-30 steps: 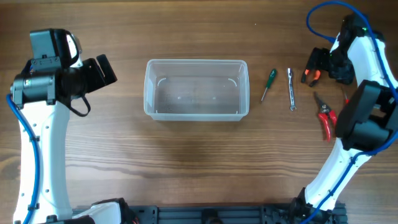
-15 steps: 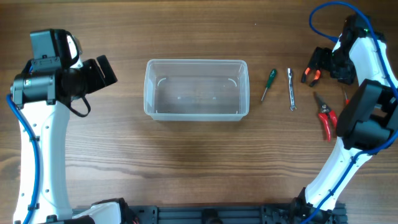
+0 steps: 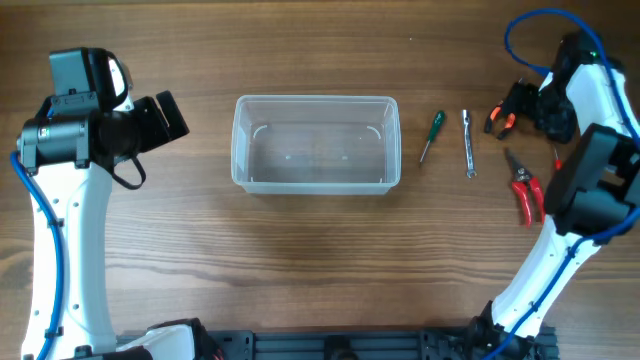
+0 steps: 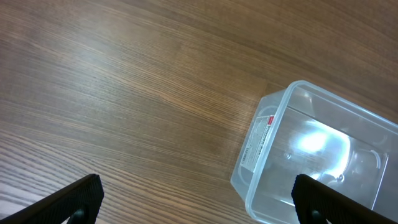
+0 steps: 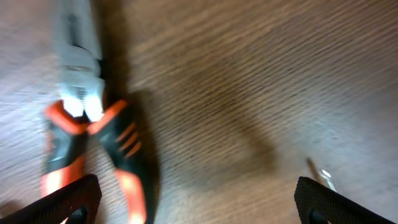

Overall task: Pack container
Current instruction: 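Reach the right gripper to the orange-black pliers and grasp them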

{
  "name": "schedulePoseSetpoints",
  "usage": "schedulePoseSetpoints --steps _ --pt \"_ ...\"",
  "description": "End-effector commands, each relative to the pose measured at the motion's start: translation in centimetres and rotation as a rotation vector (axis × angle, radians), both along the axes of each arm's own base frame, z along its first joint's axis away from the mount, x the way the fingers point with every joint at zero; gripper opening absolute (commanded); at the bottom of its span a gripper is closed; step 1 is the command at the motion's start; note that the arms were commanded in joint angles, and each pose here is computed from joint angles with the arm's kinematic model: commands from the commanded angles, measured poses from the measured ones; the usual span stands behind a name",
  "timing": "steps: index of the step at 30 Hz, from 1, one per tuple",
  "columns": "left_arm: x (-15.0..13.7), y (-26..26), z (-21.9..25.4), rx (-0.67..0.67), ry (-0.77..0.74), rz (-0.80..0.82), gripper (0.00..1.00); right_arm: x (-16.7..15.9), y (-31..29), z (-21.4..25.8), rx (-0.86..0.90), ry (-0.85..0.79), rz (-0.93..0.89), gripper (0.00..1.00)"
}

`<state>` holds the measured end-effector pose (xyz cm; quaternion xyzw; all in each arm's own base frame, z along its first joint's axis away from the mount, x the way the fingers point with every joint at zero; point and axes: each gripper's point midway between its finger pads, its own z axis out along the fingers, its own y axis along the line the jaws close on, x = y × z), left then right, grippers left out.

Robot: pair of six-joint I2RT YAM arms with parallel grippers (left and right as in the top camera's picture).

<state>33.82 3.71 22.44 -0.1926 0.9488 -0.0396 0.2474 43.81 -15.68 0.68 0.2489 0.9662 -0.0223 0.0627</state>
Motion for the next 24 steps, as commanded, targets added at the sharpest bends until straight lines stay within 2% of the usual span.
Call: schedulePoseSetpoints --steps 1,5,7,14,17,21,24 --pt "0.0 -0.3 0.0 -0.017 0.0 0.003 1.0 -0.7 0.1 -2.5 0.005 0.06 -0.012 0.99" --pt "0.0 -0.3 0.0 -0.017 0.0 0.003 1.0 -1.1 0.1 -3.6 0.014 0.084 -0.029 0.99" --pt "0.0 -0.3 0.0 -0.017 0.0 0.003 1.0 -1.1 0.2 -3.6 0.015 0.087 -0.031 0.89" --pt "0.0 -0.3 0.0 -0.017 0.0 0.002 1.0 -1.3 0.4 -3.6 0.027 0.094 -0.039 0.23" --pt "0.0 -0.3 0.0 -0.017 0.0 0.002 1.0 -1.5 0.5 -3.6 0.028 0.101 -0.039 0.22" --pt "0.0 -0.3 0.0 -0.017 0.0 0.003 1.0 -1.6 0.5 -3.6 0.03 0.106 -0.039 0.15" --pt "0.0 -0.3 0.0 -0.016 0.0 0.002 1.0 -1.8 0.6 -3.6 0.033 0.111 -0.039 0.06"
